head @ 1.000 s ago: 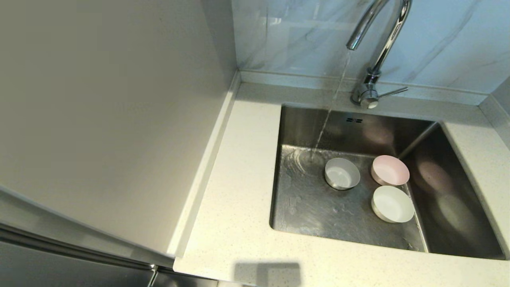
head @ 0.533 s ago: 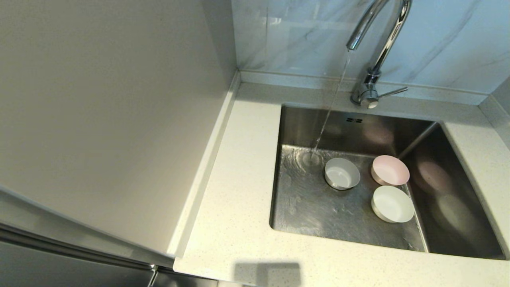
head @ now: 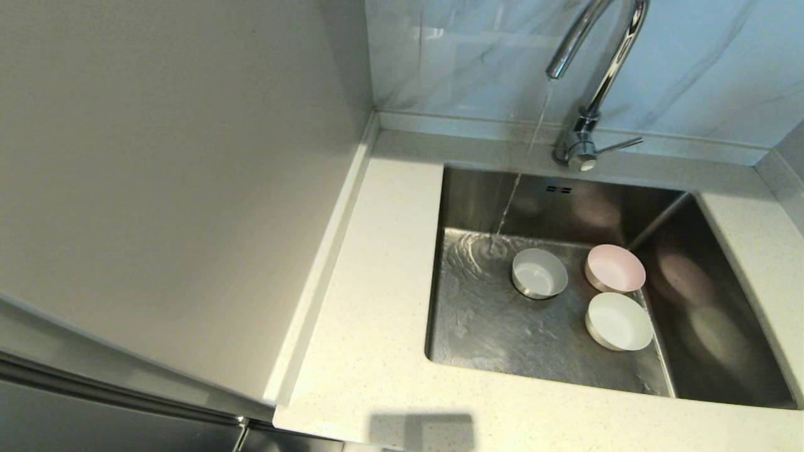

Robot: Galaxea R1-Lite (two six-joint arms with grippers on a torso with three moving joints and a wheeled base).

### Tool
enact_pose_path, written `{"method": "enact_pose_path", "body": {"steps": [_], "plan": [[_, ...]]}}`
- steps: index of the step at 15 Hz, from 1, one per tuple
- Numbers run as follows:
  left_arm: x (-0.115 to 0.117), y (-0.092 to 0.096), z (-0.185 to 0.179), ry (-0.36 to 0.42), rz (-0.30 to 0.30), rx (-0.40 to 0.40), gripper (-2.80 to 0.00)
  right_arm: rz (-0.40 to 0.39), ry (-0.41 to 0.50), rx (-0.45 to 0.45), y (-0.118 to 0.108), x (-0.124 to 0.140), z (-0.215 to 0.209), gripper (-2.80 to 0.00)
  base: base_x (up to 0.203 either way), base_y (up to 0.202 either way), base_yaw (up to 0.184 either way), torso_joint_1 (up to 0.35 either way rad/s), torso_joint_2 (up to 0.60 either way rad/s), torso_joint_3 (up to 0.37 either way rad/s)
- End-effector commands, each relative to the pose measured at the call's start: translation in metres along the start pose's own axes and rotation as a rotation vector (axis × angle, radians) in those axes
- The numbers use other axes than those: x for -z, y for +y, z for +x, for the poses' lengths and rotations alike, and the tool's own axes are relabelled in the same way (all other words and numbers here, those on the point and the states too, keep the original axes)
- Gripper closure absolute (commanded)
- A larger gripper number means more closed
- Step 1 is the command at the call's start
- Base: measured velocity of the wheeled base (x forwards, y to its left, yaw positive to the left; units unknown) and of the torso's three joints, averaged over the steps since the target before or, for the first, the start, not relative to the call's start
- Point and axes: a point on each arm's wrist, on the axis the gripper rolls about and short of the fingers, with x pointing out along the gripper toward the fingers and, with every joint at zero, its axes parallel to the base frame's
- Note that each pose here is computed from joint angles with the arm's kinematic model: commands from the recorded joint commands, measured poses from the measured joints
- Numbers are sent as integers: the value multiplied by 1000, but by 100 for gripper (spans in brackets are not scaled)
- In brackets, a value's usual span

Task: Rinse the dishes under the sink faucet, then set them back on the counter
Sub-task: Wait for the water to rinse the bowl, then turn off the faucet

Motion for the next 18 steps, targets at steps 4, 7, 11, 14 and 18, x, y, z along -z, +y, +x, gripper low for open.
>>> {"method": "enact_pose_path", "body": {"steps": [4, 7, 11, 14, 18], "plan": [[0, 0, 0, -4, 0, -1, 0, -16, 4, -4, 0, 0, 0, 0, 0, 0, 0, 0, 0, 0], [0, 0, 0, -4, 0, -1, 0, -31, 44, -11, 0, -1, 3, 0, 0, 0, 0, 0, 0, 0], [0, 0, 0, -4, 0, -1, 0, -31, 245, -9, 0, -11, 25, 0, 0, 0, 0, 0, 0, 0], [0, 0, 0, -4, 0, -1, 0, -29, 352, -12, 0, -41, 60, 0, 0, 0, 0, 0, 0, 0], [0, 0, 0, -4, 1, -1, 0, -23, 364, -28, 1, -132, 124, 0, 0, 0, 0, 0, 0, 0]]}}
